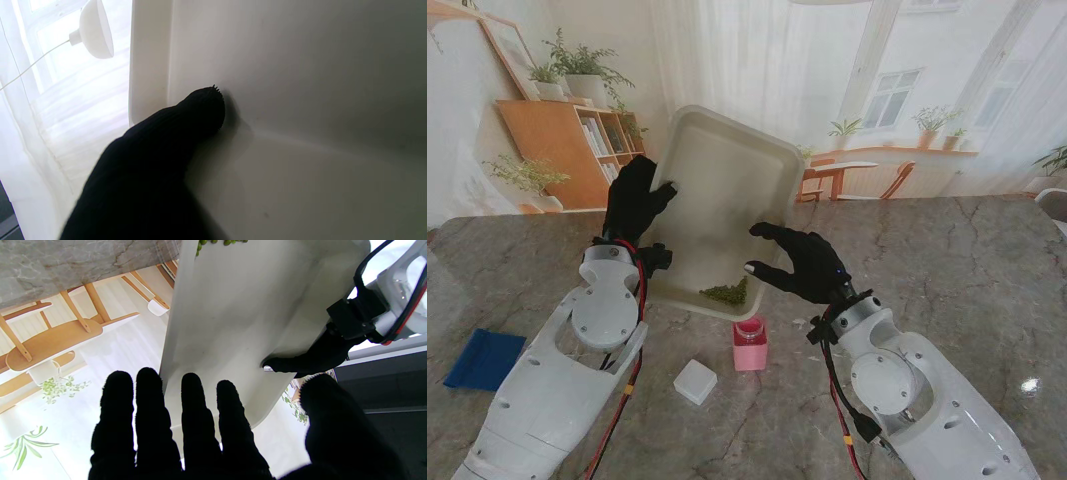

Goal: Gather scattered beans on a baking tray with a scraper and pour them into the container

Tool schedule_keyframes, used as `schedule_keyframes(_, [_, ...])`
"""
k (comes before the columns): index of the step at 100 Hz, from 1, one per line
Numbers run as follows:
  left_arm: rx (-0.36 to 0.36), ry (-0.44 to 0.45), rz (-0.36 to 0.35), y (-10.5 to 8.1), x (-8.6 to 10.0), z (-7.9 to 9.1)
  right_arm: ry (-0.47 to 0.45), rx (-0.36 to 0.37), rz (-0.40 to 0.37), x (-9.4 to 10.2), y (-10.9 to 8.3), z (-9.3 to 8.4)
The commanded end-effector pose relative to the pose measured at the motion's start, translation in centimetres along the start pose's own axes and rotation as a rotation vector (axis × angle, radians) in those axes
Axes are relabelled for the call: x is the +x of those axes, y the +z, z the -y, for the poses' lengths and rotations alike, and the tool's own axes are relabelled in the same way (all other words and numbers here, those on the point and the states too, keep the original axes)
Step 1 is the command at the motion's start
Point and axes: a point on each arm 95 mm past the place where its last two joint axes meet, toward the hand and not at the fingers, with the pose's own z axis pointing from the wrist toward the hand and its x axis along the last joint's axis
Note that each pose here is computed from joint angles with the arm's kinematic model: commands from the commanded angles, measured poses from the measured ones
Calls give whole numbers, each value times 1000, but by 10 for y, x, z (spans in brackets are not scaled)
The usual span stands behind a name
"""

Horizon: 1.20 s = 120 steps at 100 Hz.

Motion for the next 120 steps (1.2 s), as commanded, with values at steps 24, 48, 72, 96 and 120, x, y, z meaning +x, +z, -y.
schedule_keyframes(24, [-4,-26,-23,-3,8,-5,18,26,-51,9,-1,4])
schedule_keyframes(48, [3,-41,-21,-3,9,-7,9,54,-87,12,-1,5])
schedule_keyframes(72, [11,-50,-17,-2,9,-8,-17,47,-90,12,-1,0])
schedule_keyframes(96, [20,-61,-14,-2,9,-11,-44,43,-93,11,-2,-5])
schedule_keyframes(120, [16,-67,-20,-2,12,-13,-52,33,-93,12,-3,-8])
